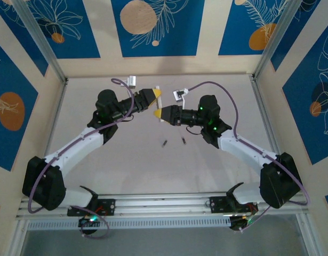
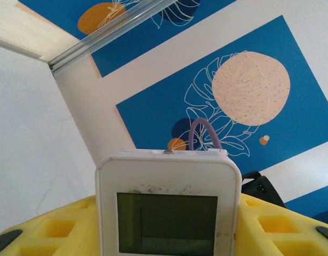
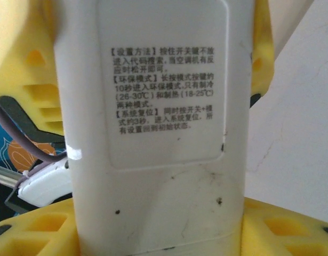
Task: Load the batteries into the remote control
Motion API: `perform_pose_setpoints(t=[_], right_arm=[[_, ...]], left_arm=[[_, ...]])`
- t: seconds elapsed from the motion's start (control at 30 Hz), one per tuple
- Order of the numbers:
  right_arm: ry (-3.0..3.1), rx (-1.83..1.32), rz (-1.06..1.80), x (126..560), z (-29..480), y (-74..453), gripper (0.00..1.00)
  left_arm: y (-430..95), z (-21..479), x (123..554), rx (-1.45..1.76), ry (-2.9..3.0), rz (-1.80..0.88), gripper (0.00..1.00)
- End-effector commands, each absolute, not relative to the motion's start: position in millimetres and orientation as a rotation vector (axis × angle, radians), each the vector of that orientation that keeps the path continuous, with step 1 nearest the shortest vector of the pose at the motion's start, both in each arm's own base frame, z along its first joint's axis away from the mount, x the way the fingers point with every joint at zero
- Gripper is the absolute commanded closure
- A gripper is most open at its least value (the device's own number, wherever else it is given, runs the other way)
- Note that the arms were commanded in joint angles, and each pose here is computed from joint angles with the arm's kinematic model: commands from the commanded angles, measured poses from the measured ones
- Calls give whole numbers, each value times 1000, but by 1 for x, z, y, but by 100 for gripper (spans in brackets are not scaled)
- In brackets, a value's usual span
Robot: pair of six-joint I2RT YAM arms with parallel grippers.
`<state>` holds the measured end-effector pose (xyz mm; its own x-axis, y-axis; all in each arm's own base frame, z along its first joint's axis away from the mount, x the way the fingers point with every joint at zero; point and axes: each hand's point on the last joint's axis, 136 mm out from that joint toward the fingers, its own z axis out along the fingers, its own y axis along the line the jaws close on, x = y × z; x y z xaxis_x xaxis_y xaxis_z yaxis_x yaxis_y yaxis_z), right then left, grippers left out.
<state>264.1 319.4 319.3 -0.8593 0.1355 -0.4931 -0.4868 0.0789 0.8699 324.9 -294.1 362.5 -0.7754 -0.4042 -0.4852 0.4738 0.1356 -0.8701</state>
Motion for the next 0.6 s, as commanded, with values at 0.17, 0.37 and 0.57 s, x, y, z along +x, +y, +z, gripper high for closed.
perform_pose_setpoints(t=[0.17, 0.37, 0.57], right_arm=[[1855, -414, 1783, 257, 338, 315, 56], [1967, -430, 1577, 256, 318, 314, 59], [2122, -452, 1045, 265, 279, 315, 62]], left_arm=[[-298, 390, 310, 182, 1674, -1734, 44], [-269, 380, 307, 178, 1749, -1404, 2], [-211, 355, 302, 50, 1940, -971, 1]])
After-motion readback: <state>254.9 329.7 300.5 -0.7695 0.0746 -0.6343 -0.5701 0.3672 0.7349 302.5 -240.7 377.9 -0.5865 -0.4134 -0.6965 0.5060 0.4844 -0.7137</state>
